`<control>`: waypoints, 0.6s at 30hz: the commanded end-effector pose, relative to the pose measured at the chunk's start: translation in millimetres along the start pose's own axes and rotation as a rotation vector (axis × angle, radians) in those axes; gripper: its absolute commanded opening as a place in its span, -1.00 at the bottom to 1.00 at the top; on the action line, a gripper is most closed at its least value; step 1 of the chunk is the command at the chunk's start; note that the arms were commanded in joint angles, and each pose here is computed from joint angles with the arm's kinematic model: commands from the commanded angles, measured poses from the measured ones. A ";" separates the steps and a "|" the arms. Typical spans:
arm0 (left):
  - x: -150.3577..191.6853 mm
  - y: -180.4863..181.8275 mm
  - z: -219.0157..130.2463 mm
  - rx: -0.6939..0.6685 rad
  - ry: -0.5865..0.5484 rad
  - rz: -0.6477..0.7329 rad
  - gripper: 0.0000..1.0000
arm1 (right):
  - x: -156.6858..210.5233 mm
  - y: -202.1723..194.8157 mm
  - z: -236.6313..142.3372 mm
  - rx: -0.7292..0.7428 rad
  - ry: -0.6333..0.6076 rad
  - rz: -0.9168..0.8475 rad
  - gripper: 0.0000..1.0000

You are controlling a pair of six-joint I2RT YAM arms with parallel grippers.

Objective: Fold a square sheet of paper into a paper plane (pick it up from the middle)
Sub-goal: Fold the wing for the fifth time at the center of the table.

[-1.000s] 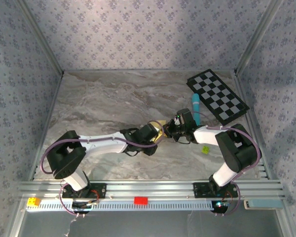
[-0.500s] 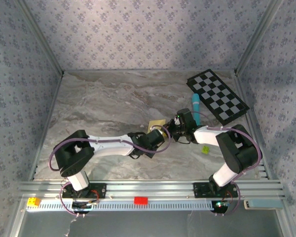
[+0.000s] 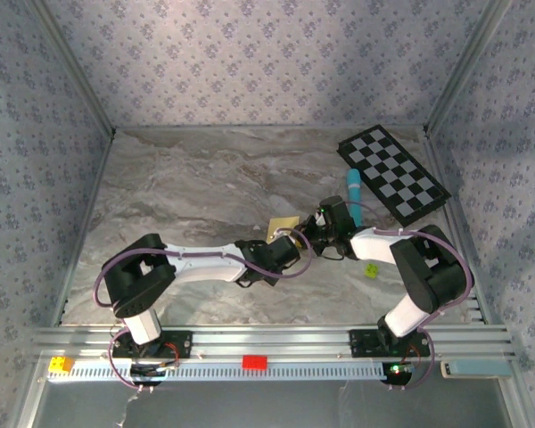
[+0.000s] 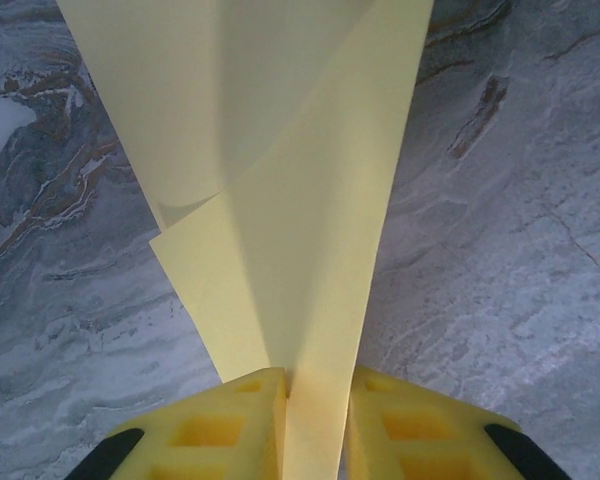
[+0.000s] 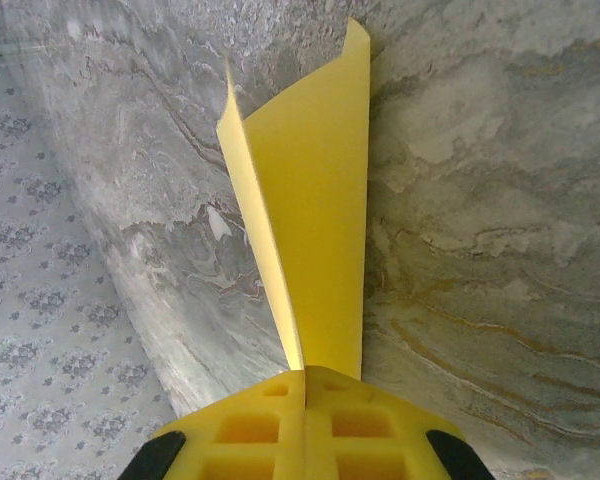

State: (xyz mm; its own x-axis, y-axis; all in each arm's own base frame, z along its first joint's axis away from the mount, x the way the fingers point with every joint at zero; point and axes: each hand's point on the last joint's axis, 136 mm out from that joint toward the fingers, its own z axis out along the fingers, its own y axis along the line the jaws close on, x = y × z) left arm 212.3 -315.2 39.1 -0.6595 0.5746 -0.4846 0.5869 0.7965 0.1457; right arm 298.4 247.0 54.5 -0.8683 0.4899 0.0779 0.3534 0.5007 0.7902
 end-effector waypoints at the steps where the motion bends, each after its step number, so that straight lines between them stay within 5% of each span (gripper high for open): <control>1: -2.0 1.9 -0.8 -0.038 0.007 0.028 -0.61 | 1.8 2.8 -4.1 -0.011 -0.009 0.008 -1.00; 18: 3.1 5.4 0.5 -0.064 0.017 0.021 -0.70 | 1.4 2.3 -4.6 -0.010 -0.011 0.011 -1.00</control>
State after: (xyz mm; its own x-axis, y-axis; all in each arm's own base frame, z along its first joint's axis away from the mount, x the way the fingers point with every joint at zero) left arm 214.4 -311.0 41.0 -0.6554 0.5792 -0.4848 0.5734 0.7993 0.1798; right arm 297.2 245.7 52.8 -0.8656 0.4941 0.0805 0.3591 0.5006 0.7877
